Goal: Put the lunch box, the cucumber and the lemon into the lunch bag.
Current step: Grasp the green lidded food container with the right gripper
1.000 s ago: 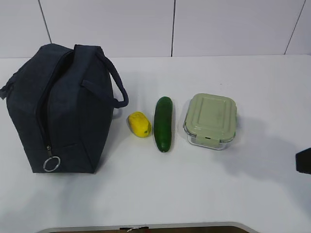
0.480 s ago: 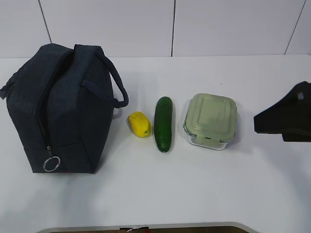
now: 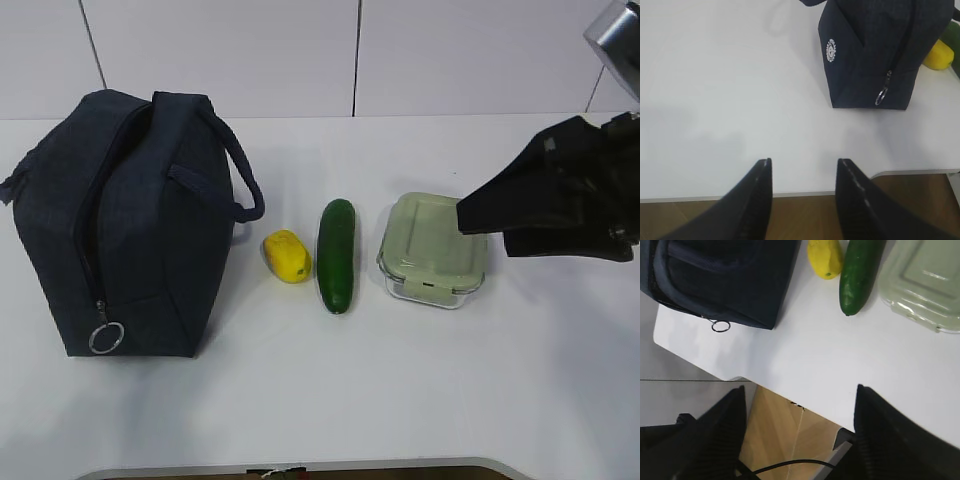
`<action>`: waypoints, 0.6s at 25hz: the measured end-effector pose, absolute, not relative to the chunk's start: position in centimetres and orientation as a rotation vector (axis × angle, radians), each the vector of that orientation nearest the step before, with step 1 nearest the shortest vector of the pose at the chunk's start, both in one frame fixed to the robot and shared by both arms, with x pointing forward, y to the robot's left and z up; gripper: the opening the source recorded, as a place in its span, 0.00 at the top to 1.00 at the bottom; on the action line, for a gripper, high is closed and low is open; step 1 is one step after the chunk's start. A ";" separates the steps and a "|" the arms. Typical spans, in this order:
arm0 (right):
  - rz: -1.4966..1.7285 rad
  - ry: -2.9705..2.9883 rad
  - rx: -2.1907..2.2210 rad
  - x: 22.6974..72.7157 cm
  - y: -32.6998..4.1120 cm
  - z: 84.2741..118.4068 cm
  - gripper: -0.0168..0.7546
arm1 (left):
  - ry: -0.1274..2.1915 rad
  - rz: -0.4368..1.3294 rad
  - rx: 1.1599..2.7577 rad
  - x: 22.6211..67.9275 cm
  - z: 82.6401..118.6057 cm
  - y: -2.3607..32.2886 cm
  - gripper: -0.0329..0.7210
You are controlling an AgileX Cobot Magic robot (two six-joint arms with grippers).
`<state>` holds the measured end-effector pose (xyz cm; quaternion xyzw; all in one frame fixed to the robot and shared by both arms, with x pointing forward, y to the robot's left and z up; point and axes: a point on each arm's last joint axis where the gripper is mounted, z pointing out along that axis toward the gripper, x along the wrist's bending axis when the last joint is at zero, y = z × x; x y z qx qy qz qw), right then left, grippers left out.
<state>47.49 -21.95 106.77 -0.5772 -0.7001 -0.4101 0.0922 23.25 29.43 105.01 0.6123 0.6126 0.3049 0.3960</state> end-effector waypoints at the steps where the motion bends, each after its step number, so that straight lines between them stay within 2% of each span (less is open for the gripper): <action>1: -1.224 -2.057 -1.703 47.9 -22.0 106.6 0.29 | 1.553 0.773 1.552 23.2 105.0 29.4 0.56; 6: -1.286 -1.913 -1.651 49.5 -23.6 105.8 0.29 | 1.553 0.773 1.552 23.2 105.0 29.4 0.56; 15: -1.441 -1.744 -1.735 51.4 -29.7 104.7 0.29 | 1.552 0.771 1.552 23.2 105.0 29.4 0.56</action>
